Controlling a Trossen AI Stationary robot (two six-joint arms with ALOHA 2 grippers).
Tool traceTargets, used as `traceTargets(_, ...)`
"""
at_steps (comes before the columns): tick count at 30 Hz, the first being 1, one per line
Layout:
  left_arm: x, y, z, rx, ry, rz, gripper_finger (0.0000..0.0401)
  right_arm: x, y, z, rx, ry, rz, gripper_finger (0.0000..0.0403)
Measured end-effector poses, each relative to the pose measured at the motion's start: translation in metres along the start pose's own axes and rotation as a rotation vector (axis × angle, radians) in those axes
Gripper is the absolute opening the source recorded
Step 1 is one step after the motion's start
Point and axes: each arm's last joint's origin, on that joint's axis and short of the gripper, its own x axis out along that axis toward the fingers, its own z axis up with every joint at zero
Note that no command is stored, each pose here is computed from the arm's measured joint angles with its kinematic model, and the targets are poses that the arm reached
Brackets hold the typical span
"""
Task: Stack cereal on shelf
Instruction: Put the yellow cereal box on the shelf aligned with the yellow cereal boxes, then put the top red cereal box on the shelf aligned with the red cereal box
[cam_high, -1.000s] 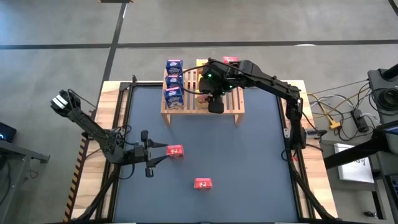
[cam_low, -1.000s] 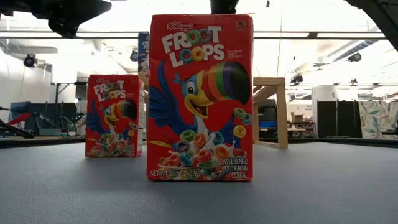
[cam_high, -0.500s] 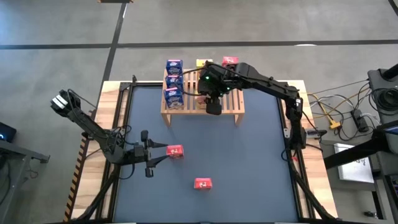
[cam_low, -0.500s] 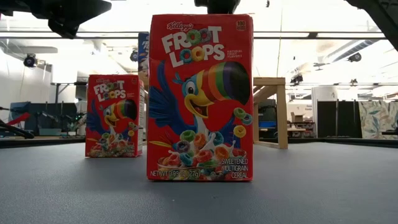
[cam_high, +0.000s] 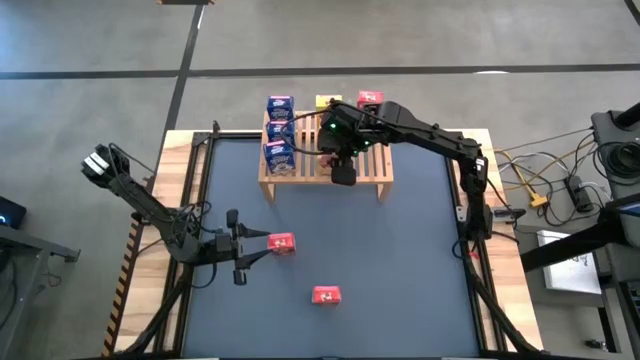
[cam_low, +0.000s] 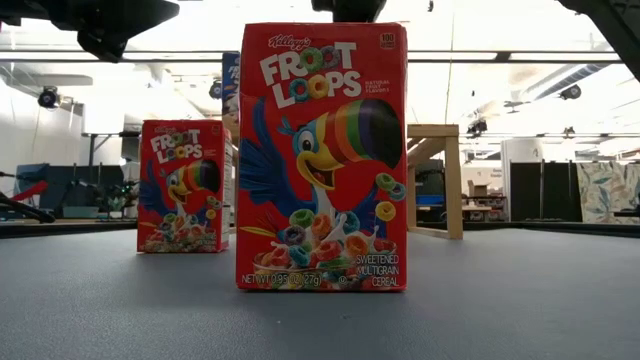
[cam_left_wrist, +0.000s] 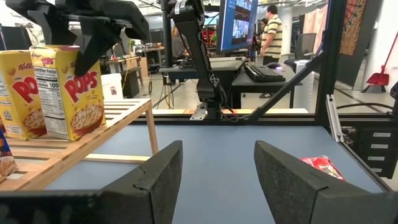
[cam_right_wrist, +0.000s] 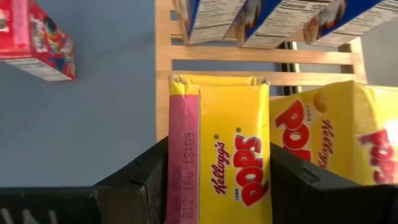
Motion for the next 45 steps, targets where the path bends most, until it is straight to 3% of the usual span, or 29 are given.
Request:
traceTargets(15,0.0,0.0,0.0,-0.014,0.0,0.0,0.0184,-0.004,0.0,0.0,-0.007,-0.007,0.0,0.0257)
traceTargets(35,0.0,0.0,-0.001,-0.015,0.005,-0.001,0.0184,-0.089,0.01,-0.011,0.021,-0.194,-0.041,0.0254)
traceTargets(40,0.0,0.0,-0.003,-0.03,0.024,-0.001,0.0184,-0.109,0.026,-0.016,-0.002,-0.238,-0.022,0.0243)
traceTargets(45,0.0,0.0,-0.006,-0.052,0.04,-0.001,0.0184,-0.101,0.068,-0.016,-0.096,-0.257,0.059,0.0235)
